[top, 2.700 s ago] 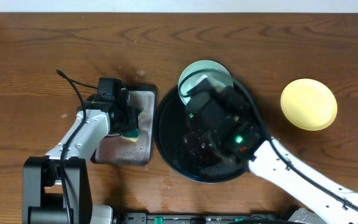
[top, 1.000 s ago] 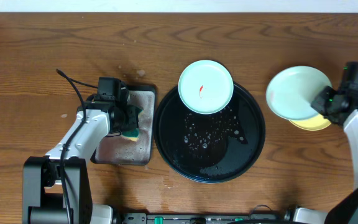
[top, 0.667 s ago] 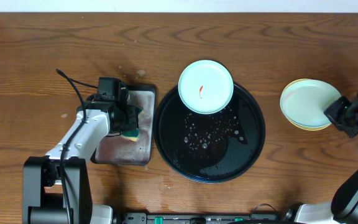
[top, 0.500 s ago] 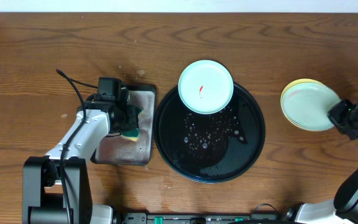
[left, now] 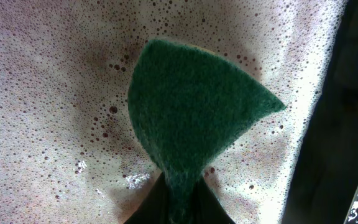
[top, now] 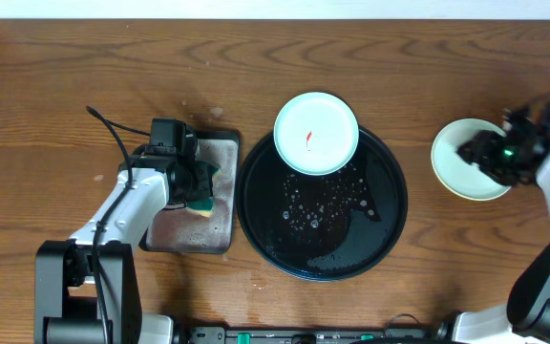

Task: Clean dirty plates on tray and stack at the side

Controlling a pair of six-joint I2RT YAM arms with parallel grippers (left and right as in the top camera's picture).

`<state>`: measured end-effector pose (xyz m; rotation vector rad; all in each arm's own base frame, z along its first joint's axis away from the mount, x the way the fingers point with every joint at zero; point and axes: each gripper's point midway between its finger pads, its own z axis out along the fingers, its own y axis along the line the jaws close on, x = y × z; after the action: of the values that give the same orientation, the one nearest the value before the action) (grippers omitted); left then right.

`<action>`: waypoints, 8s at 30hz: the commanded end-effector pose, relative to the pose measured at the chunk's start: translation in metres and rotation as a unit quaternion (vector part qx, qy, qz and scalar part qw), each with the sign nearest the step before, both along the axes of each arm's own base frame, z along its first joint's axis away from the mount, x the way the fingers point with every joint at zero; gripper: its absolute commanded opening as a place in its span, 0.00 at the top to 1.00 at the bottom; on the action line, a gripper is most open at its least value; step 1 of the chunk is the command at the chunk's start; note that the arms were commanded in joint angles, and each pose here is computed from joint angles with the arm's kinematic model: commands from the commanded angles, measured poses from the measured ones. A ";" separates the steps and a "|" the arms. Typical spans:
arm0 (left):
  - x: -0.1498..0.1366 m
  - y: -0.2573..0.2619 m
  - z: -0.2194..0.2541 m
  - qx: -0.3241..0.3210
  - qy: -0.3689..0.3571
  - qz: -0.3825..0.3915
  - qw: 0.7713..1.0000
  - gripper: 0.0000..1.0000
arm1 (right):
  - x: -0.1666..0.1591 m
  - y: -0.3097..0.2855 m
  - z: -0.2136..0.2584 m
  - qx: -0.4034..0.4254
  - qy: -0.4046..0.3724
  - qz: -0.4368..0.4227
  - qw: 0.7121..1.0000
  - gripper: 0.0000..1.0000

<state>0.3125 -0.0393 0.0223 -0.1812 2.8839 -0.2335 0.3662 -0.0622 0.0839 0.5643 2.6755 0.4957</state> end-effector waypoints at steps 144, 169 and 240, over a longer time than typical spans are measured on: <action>0.017 0.012 0.031 0.028 -0.053 0.015 0.998 0.55 | -0.036 0.190 -0.086 -0.101 0.193 0.249 0.944 0.99; -0.008 0.013 -0.028 0.032 0.047 0.020 0.998 0.92 | -0.036 0.190 -0.086 -0.101 0.193 0.249 0.944 0.99; -0.002 0.030 0.101 -0.319 -0.216 0.048 0.922 0.93 | -0.036 0.190 -0.086 -0.102 0.193 0.249 0.944 0.99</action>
<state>0.3121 -0.0067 0.1202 -0.3640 2.2808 -1.0249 0.3365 0.1291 0.0047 -0.0979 3.1739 0.2769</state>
